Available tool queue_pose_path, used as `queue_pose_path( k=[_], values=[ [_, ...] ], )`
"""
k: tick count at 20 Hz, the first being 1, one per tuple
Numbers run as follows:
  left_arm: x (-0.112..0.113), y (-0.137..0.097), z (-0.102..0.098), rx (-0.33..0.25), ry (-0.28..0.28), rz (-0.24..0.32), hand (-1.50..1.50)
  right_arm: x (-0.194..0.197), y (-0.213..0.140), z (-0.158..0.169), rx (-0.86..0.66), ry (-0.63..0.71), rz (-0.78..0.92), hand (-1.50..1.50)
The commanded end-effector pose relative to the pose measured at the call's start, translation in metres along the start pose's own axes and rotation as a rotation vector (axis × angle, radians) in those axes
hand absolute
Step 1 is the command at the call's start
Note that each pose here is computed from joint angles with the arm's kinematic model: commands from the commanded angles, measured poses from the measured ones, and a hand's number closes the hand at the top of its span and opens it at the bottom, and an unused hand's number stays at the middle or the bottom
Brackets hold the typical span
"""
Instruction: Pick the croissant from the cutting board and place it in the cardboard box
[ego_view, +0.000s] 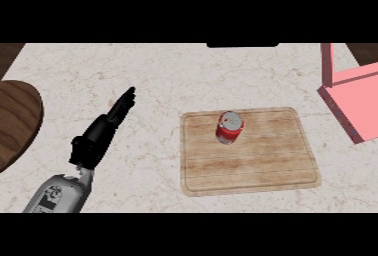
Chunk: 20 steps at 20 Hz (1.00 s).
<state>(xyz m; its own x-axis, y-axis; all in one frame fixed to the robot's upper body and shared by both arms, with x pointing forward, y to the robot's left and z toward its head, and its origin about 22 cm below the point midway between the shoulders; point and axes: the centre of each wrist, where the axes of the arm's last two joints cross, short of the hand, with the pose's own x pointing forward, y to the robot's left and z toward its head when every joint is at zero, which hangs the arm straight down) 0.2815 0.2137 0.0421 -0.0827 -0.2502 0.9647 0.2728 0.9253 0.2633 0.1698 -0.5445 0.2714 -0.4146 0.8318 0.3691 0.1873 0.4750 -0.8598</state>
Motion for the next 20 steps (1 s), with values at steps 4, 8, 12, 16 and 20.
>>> queue_pose_path(
  k=[4, 8, 12, 16, 20],
  values=[
    [0.008, -0.011, 0.002, -0.015, -0.020, -0.006, 0.00, -0.008, -0.016, -0.027, -0.005, 0.052, -0.037, 1.50],
    [-0.020, -0.013, -0.007, -0.031, -0.024, -0.011, 0.00, -0.022, -0.011, -0.035, -0.024, 0.081, -0.069, 1.50],
    [0.007, -0.012, -0.016, -0.048, -0.026, 0.002, 0.00, -0.022, -0.006, -0.066, -0.050, 0.100, -0.013, 1.50],
    [-0.007, -0.027, -0.006, -0.039, -0.028, -0.018, 0.00, -0.034, 0.030, -0.076, -0.031, 0.117, 0.057, 1.50],
    [0.020, -0.004, -0.018, -0.059, -0.023, 0.013, 0.00, -0.037, 0.043, -0.102, 0.008, 0.122, 0.105, 1.50]
  ],
)
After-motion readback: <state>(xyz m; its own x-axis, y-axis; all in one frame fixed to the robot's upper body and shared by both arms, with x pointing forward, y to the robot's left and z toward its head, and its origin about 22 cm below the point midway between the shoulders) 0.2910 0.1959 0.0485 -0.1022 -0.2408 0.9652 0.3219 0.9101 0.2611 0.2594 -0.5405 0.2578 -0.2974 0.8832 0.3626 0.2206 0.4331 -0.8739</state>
